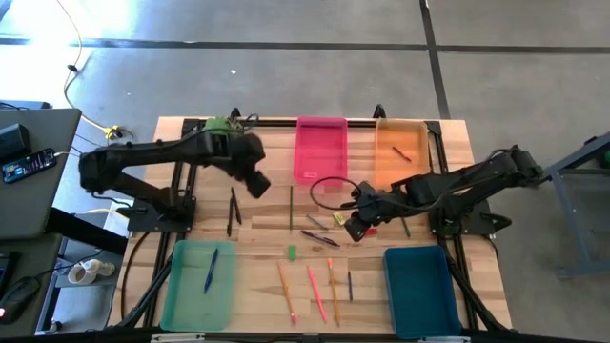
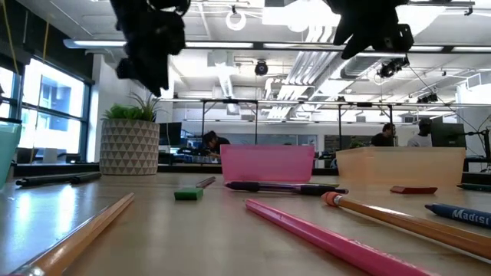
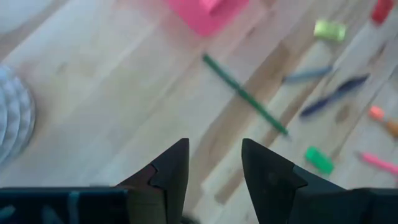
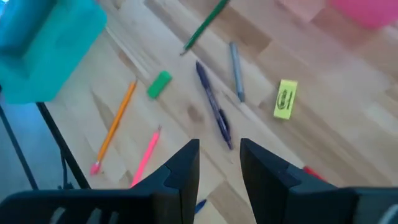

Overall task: Sort crayons/erasers/pens/pencils in bins
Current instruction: Put the right yellow pencil into the blue bin

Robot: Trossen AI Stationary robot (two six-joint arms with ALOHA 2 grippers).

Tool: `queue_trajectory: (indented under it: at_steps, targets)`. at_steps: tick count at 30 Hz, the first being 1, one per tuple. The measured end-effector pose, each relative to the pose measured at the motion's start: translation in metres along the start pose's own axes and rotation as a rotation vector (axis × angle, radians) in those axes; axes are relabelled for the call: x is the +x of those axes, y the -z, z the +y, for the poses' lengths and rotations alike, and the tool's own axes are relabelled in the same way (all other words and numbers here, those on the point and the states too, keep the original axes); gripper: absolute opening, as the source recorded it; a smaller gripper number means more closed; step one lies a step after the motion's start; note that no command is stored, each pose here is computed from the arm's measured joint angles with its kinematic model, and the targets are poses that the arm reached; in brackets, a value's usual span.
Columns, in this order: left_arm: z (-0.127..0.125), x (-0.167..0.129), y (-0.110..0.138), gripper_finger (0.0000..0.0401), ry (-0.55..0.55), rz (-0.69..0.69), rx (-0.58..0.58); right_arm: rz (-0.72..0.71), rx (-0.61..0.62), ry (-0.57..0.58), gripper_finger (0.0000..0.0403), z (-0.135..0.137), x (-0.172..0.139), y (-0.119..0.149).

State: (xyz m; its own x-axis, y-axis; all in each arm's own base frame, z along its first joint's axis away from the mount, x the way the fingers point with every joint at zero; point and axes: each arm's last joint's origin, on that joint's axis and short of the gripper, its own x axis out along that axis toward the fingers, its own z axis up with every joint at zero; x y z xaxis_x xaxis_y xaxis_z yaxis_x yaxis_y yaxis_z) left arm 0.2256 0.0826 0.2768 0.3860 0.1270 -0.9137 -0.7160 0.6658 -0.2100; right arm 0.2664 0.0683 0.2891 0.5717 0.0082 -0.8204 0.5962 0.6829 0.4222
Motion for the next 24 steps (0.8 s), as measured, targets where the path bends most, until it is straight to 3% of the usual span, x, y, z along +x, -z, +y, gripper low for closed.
queue_trajectory:
  at_steps: [7, 12, 19, 24]
  targets:
    - [-0.035, -0.006, 0.030, 0.0131, 0.006, 0.021, 0.055, 0.109, -0.085, 0.085, 0.0108, 0.036, 0.024, 0.005]
    - [-0.043, -0.008, 0.049, 0.0131, -0.044, 0.093, 0.070, 0.159, -0.104, 0.143, 0.0108, 0.055, 0.047, 0.014]
    - [-0.041, -0.015, 0.072, 0.0131, -0.199, 0.171, 0.091, 0.205, -0.021, 0.174, 0.0108, 0.071, 0.073, 0.028]
    - [-0.041, -0.016, 0.076, 0.0131, -0.240, 0.167, 0.109, 0.212, 0.068, 0.212, 0.0108, 0.075, 0.089, 0.036]
